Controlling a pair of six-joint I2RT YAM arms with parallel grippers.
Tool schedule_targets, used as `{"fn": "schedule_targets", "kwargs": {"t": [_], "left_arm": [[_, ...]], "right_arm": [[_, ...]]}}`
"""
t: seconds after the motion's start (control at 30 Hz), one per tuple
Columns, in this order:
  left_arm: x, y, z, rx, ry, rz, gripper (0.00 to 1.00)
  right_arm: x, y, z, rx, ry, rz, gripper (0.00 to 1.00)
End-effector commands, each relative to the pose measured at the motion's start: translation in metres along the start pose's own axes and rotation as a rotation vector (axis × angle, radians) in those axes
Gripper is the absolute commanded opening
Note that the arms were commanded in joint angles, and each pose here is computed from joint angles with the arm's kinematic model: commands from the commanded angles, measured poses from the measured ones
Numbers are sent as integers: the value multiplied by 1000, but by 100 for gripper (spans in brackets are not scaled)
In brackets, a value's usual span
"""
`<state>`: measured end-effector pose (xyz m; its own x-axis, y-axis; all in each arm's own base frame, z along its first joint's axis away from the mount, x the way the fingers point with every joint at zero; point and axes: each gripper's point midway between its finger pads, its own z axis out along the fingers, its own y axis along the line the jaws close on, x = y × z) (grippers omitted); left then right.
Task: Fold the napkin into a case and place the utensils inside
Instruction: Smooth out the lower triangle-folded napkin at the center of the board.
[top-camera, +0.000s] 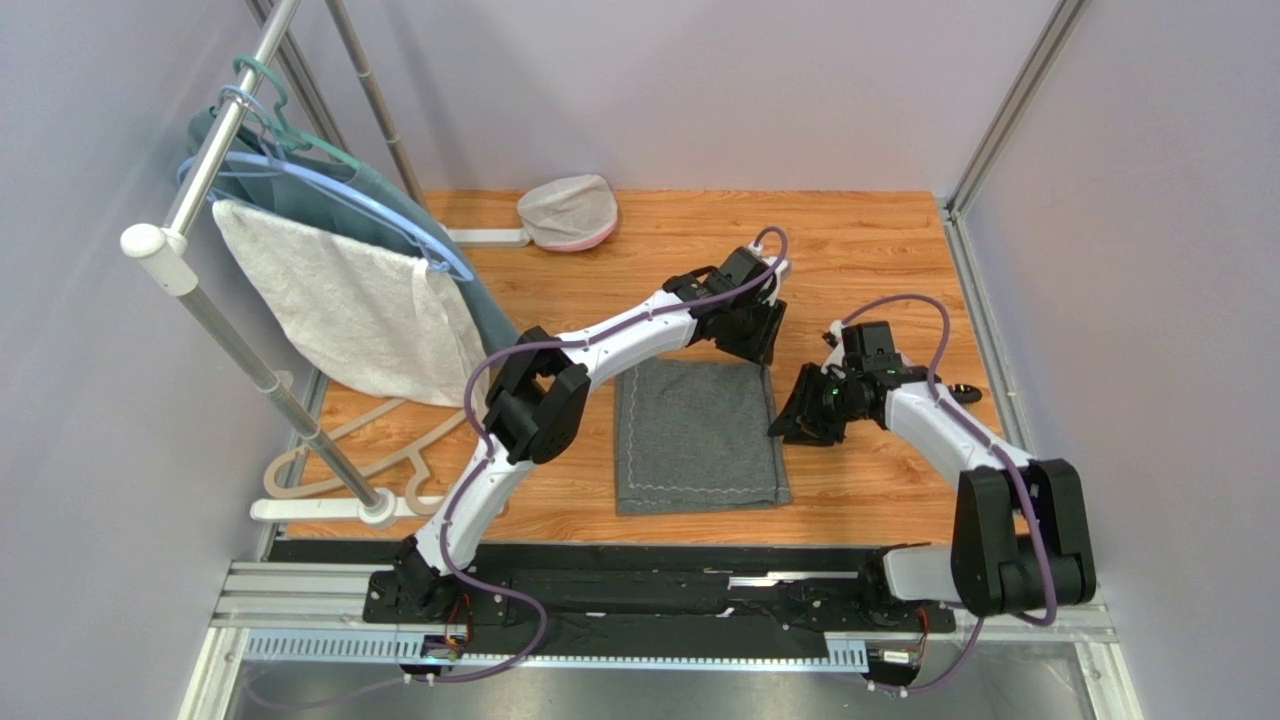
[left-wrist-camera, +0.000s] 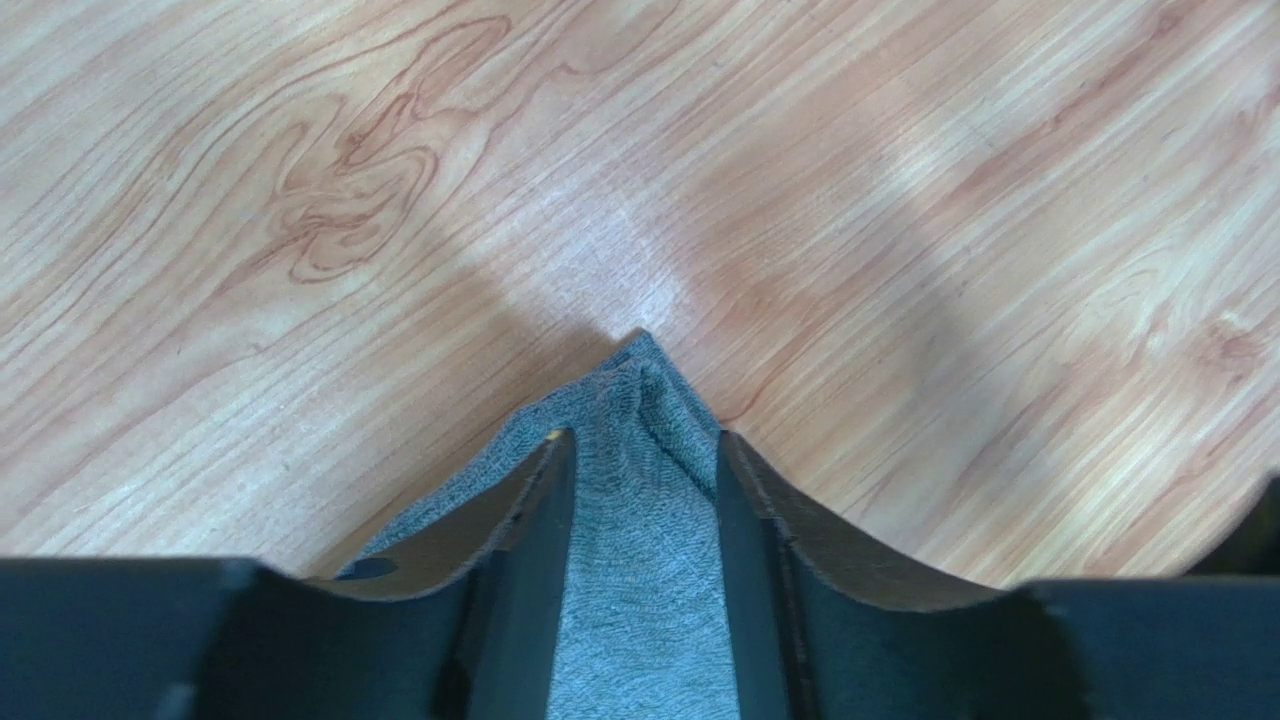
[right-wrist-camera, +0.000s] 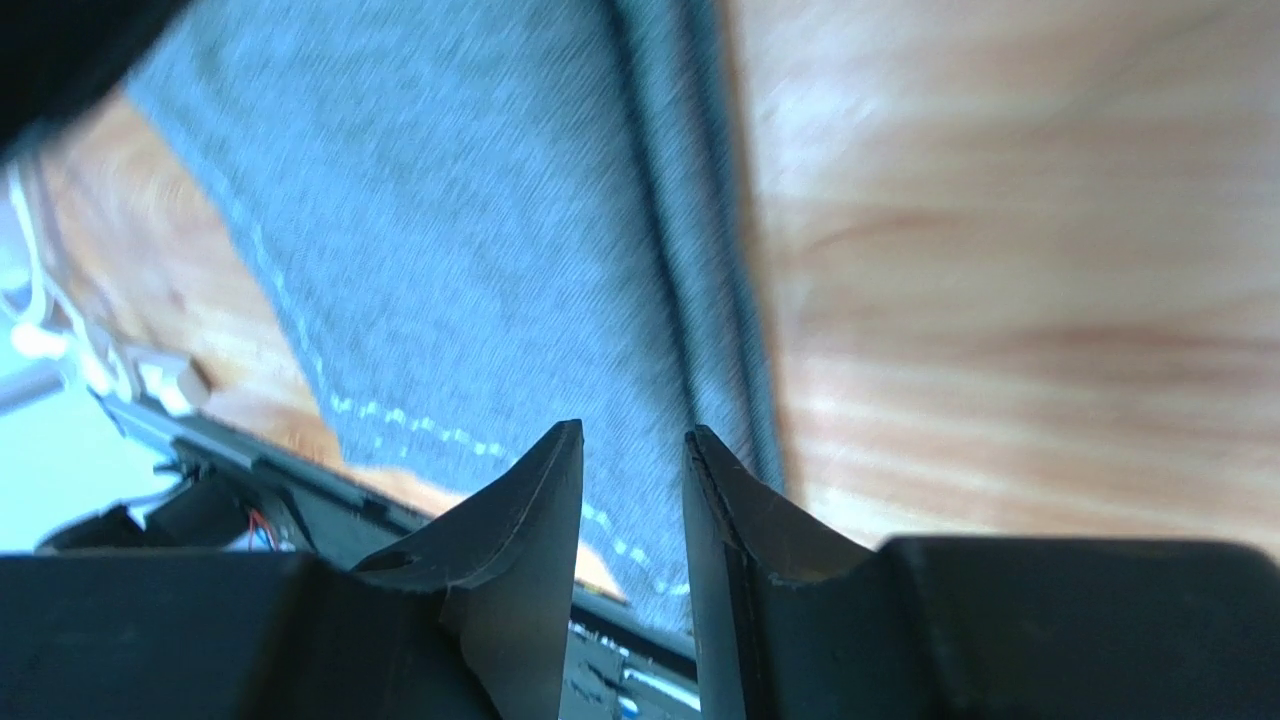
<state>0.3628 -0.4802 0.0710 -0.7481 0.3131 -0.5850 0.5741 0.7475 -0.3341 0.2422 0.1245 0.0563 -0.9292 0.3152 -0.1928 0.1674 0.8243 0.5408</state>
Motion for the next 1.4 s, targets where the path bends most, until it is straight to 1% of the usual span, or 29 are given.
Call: {"fn": "schedule_targets", "kwargs": {"t": [0.0, 0.07, 0.17, 0.3, 0.4, 0.47, 0.57, 0.67, 0.73, 0.87, 0.9, 0.93, 1.0, 1.03, 1.07, 1.1, 1.13, 1.2, 1.23, 1.3, 1.37], "left_arm": [[-5, 0, 3, 3, -14, 48, 46], [-7, -1, 4, 7, -20, 47, 45], [-5, -4, 7, 24, -12, 38, 43], [-2, -5, 10, 38, -5, 27, 43], [0, -7, 12, 47, 3, 26, 43], [2, -5, 12, 43, 6, 26, 45], [1, -5, 12, 42, 5, 26, 44], [0, -3, 13, 31, -3, 28, 41], [0, -2, 15, 27, -3, 28, 39], [2, -2, 18, 31, 0, 17, 38], [1, -2, 18, 31, -1, 17, 38], [1, -2, 19, 30, -2, 14, 36], [-1, -3, 19, 30, -10, 11, 33], [-3, -2, 18, 23, -16, 9, 29], [-3, 0, 19, 13, -18, 8, 27], [-4, 2, 19, 3, -22, 3, 24], [-6, 6, 19, -11, -30, -2, 16], [-9, 7, 19, -15, -40, -7, 11], [-13, 9, 18, -26, -52, -12, 8], [-18, 10, 20, -30, -65, -9, 6], [-17, 15, 25, -37, -56, -10, 6]], "right_arm": [[26, 13, -12, -65, 16, -37, 33], [41, 15, -12, -58, 43, -41, 31], [59, 10, -9, 6, 73, -43, 31], [76, 2, -7, 74, 84, -11, 38], [79, -3, -10, 107, 66, -6, 42], [79, -9, -14, 143, 53, -5, 45], [79, -11, -16, 162, 45, 11, 45], [81, -11, -12, 156, 55, 10, 45], [82, -9, -8, 138, 63, 13, 44], [86, -4, 0, 99, 82, 26, 39], [86, -3, 0, 95, 81, 23, 36], [85, -5, 0, 107, 73, 22, 34], [84, -8, 0, 132, 66, 25, 22], [84, -14, -1, 164, 63, 28, 15], [85, -18, -3, 190, 63, 43, 0], [82, -22, -6, 223, 43, 57, 0], [89, -32, -11, 276, 55, 90, 0], [95, -43, -17, 321, 18, 167, 0], [98, -48, -18, 339, 7, 195, 0], [102, -62, -16, 387, -16, 243, 0], [104, -66, -13, 395, -9, 249, 0]]}}
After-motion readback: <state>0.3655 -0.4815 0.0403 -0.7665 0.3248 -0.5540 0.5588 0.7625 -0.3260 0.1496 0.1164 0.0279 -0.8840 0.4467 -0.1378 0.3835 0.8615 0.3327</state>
